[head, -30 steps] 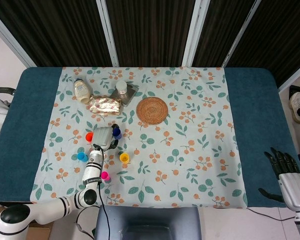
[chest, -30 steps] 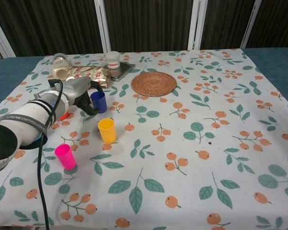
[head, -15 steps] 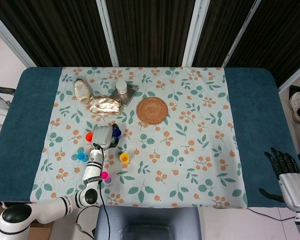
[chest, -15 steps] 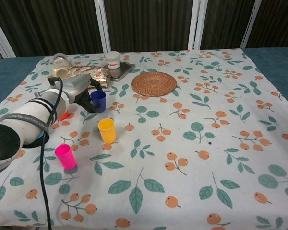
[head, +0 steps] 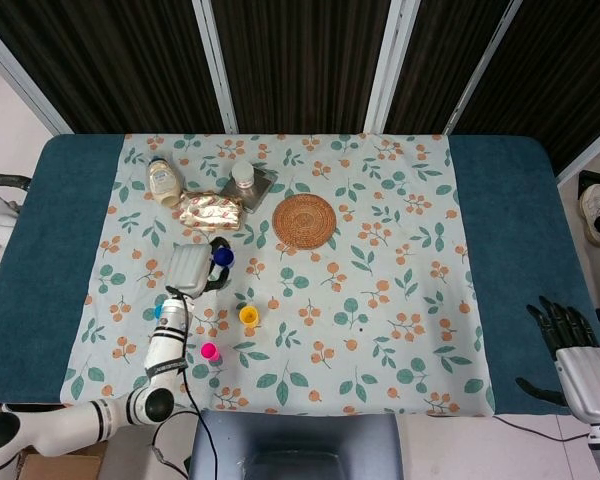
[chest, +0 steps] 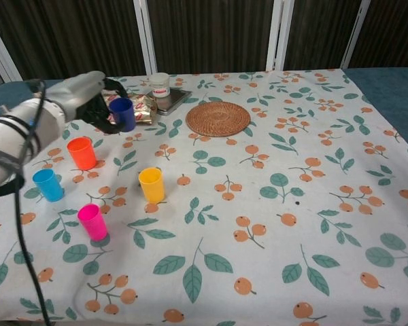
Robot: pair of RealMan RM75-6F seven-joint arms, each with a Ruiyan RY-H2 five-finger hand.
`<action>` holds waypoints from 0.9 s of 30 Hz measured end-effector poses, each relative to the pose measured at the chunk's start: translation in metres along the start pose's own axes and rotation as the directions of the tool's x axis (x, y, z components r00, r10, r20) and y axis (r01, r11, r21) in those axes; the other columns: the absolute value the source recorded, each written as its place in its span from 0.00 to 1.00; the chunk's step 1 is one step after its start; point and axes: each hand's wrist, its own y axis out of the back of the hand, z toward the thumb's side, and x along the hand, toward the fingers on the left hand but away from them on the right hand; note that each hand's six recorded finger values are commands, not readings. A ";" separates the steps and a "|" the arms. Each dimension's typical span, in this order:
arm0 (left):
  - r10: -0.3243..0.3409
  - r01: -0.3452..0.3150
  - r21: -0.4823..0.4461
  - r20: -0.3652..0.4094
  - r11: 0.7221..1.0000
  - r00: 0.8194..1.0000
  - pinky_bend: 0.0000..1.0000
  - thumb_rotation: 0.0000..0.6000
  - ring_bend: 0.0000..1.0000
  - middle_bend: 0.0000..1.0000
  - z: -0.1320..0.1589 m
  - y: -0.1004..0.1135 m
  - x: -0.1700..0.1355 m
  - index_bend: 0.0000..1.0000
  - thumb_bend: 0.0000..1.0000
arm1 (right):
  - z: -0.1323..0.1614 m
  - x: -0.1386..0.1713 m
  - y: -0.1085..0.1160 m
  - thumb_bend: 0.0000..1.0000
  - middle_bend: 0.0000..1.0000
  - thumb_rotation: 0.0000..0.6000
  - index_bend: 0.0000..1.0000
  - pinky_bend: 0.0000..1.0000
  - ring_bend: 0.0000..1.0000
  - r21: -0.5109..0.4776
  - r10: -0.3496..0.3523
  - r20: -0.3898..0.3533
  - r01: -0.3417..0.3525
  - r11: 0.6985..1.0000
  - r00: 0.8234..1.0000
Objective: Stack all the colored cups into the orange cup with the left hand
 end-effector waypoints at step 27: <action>-0.060 0.068 0.074 -0.094 0.995 0.994 1.00 1.00 1.00 1.00 -0.079 -0.012 -0.018 0.11 0.38 | 0.000 -0.001 0.001 0.19 0.00 1.00 0.00 0.00 0.00 -0.001 -0.013 0.011 0.013 1.000 1.000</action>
